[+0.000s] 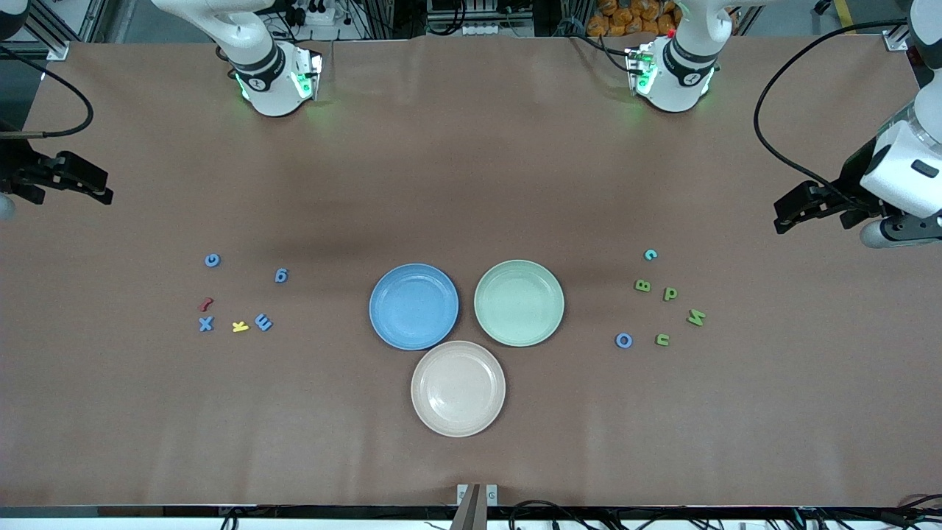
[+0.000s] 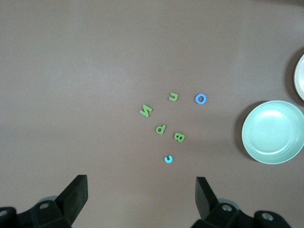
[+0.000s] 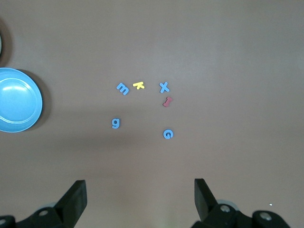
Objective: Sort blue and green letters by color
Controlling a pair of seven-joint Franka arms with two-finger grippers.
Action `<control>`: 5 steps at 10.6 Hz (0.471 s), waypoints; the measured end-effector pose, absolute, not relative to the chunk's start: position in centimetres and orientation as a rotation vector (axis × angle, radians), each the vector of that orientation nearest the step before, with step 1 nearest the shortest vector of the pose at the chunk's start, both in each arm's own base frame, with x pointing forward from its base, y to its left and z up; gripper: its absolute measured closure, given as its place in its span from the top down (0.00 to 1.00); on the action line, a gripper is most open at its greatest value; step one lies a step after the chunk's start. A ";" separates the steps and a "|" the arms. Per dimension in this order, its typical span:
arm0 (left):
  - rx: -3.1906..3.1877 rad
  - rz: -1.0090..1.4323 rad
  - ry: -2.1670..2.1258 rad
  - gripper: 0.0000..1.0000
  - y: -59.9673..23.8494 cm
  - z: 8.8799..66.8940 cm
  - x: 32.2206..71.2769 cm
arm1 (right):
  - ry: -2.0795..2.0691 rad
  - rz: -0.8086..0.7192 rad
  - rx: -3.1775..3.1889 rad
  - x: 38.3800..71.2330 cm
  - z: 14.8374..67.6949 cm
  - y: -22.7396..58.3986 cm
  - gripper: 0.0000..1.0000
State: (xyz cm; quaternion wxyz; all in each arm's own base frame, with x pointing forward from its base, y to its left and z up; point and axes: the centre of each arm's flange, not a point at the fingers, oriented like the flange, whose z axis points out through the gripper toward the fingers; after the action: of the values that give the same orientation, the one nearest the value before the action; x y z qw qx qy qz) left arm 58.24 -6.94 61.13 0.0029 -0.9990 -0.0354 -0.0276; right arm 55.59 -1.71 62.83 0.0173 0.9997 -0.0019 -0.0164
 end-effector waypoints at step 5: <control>-3.119 -0.092 0.059 1.00 -7.0 61.8 57.8 | -0.004 -0.028 3.111 55.9 62.8 -1.6 1.00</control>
State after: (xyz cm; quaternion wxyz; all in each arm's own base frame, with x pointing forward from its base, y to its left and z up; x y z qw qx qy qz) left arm 57.79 -6.96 61.78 0.0104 -0.9993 0.0188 -0.0293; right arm 55.86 -1.61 62.83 0.0155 0.9998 -0.0012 -0.0090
